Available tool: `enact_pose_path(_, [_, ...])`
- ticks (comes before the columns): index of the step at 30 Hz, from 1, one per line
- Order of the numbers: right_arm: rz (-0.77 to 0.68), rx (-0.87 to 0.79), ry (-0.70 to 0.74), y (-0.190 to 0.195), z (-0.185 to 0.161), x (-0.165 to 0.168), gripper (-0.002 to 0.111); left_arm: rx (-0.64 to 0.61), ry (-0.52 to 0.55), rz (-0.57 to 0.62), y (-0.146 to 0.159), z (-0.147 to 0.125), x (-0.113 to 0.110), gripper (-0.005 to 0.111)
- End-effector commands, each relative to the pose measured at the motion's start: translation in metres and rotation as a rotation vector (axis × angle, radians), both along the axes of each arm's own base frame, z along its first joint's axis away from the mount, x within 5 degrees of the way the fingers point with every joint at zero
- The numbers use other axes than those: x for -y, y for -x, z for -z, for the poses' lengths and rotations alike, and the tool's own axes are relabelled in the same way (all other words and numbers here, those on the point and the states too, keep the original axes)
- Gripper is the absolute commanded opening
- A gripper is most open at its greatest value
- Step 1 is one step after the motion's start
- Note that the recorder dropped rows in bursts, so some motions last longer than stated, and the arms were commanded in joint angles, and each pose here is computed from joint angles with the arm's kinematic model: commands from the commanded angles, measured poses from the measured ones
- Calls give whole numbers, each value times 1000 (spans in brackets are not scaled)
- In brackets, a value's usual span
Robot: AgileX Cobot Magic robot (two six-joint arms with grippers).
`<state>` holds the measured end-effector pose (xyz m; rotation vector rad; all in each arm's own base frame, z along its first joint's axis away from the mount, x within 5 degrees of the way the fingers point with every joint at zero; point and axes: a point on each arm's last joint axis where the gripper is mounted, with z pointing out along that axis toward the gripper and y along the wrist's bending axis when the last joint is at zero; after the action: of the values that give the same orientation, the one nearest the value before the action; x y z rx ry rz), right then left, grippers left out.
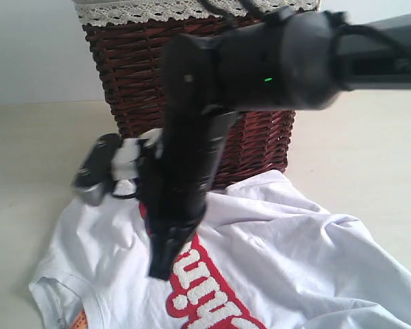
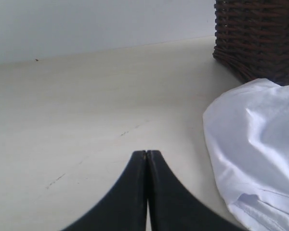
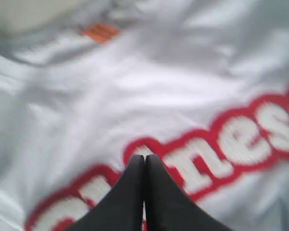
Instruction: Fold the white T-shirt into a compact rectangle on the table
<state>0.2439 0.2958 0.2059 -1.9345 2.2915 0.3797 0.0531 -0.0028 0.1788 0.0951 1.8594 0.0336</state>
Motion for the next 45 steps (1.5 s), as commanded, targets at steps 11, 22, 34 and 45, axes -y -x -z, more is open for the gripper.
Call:
enact_pose_path(11, [757, 339, -227, -70, 10, 213, 48, 18, 5, 3, 0, -2, 0, 0])
enact_pose_path(22, [779, 42, -244, -103, 80, 234, 42, 18, 5, 3, 0, -2, 0, 0])
enact_pose_path(34, [687, -88, -238, -102, 103, 229, 0, 18, 5, 3, 0, -2, 0, 0])
enact_pose_path(45, [541, -46, -364, -76, 11, 219, 0, 18, 5, 3, 0, -2, 0, 0])
